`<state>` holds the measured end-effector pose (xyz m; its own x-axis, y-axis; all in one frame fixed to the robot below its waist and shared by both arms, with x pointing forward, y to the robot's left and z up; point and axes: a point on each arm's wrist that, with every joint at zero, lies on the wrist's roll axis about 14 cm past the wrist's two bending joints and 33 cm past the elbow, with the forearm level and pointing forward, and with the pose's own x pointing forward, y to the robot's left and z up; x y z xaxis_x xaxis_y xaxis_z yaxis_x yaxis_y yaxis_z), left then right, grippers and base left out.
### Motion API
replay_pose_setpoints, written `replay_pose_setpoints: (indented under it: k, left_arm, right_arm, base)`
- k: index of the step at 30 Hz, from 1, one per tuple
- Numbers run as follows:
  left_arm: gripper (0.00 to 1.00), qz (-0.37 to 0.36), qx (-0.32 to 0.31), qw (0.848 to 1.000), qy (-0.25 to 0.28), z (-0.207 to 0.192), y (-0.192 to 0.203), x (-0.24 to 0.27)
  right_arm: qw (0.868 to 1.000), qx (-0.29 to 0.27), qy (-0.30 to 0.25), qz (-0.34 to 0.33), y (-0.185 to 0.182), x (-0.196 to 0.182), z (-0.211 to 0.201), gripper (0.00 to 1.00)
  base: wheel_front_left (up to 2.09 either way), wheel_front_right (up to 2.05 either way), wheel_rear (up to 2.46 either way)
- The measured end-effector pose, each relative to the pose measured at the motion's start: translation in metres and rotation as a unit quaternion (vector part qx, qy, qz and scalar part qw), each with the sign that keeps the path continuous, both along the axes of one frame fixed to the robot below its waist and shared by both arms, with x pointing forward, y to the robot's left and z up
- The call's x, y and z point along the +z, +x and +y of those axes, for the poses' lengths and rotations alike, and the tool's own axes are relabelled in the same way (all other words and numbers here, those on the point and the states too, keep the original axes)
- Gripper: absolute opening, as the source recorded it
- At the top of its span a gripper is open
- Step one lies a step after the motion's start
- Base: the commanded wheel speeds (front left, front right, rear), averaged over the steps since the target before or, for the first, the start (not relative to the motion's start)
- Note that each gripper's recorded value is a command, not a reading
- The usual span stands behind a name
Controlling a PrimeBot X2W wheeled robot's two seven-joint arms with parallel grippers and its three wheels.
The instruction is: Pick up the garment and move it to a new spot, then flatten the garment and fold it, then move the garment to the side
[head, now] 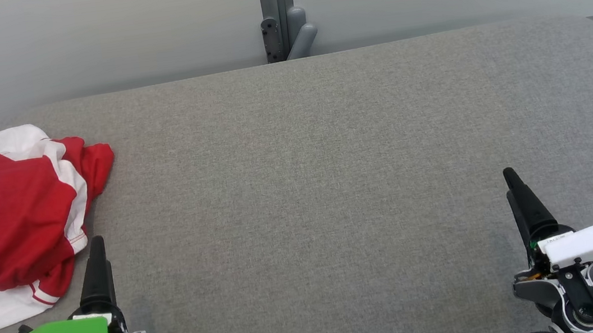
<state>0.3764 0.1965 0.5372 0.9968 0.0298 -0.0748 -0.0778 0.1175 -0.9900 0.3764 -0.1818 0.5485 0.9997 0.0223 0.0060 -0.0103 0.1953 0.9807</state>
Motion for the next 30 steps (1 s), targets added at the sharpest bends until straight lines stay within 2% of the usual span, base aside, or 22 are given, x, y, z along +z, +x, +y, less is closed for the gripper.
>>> replay_pose_setpoints:
  k: [5, 11, 21, 22, 30]
  left_arm:
    - [1.0, 0.003, -0.007, 0.998, 0.057, -0.005, -0.001, -0.001]
    - [1.0, 0.004, -0.016, 0.991, 0.136, -0.01, -0.001, -0.002]
    - [1.0, 0.017, -0.032, 0.965, 0.262, -0.014, -0.003, -0.01]
    - [1.0, 0.022, -0.035, 0.959, 0.279, -0.015, -0.005, -0.015]
    - [1.0, 0.024, -0.039, 0.94, 0.339, -0.016, -0.006, -0.019]
  right_arm:
    - [0.997, 0.01, -0.072, -0.019, -0.002, 0.005, 0.004, 1.0]
    - [0.986, 0.018, -0.159, -0.043, -0.003, 0.011, 0.007, 1.0]
    - [0.964, -0.003, -0.262, -0.052, -0.006, 0.01, -0.002, 1.0]
    - [0.959, -0.004, -0.28, -0.051, -0.006, 0.008, -0.003, 1.0]
    - [0.939, -0.006, -0.341, -0.046, -0.008, 0.002, -0.005, 1.0]
  base:
    - [0.0, 0.0, 0.0]
    - [0.0, 0.0, 0.0]
    - [0.0, 0.0, 0.0]
    - [0.0, 0.0, 0.0]
    - [0.0, 0.0, 0.0]
